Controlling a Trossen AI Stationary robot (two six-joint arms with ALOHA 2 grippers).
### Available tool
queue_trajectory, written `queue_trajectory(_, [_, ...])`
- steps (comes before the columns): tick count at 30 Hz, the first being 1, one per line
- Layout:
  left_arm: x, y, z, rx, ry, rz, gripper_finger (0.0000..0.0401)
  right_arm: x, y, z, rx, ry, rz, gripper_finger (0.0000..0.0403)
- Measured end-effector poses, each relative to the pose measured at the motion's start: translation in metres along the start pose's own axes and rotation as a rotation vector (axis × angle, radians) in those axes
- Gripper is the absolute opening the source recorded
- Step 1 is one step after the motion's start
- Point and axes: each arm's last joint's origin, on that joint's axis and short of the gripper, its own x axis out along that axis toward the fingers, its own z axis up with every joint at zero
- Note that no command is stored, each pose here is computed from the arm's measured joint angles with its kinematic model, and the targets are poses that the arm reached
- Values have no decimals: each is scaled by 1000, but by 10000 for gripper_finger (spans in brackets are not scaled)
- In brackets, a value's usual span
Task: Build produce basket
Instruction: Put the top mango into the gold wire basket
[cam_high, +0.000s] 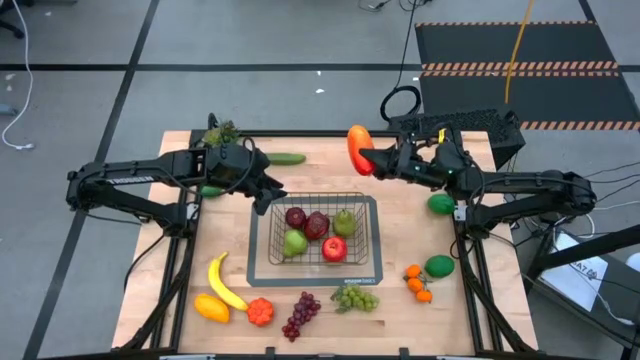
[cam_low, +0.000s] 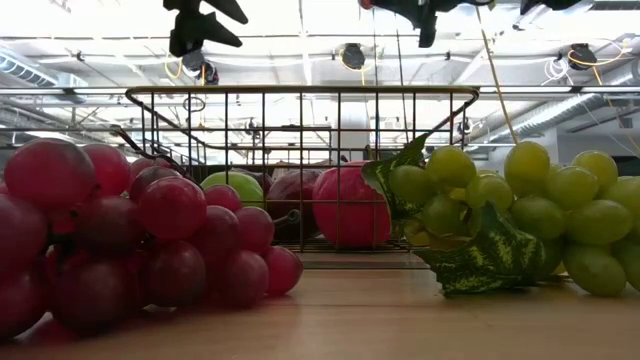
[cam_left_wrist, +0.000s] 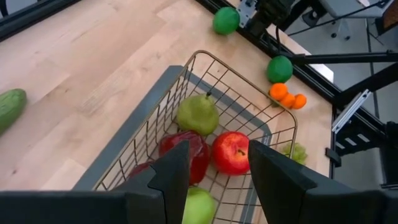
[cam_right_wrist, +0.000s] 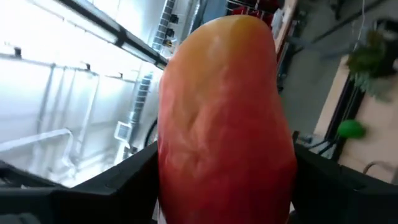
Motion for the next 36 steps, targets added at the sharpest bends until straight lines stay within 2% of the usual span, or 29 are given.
queue_trajectory(8, [0, 0, 0, 29, -1, 0, 163, 0, 1, 0, -303, -1, 6, 286])
queue_trajectory(16, [0, 0, 0, 5, -1, 0, 163, 0, 1, 0, -725, -3, 5, 286])
queue_trajectory(19, [0, 0, 0, -10, -2, 1, 163, 0, 1, 2, -923, -16, 8, 286])
queue_trajectory(25, [0, 2, 1, -113, -45, 61, 163, -1, 10, 5, -1255, -99, 65, 286])
queue_trajectory(29, [0, 2, 2, -125, -55, 72, 163, -1, 10, 5, -1336, -103, 62, 286])
queue_trajectory(36, [0, 0, 4, -136, -69, 38, 163, -1, 10, 5, -1316, -100, 62, 286])
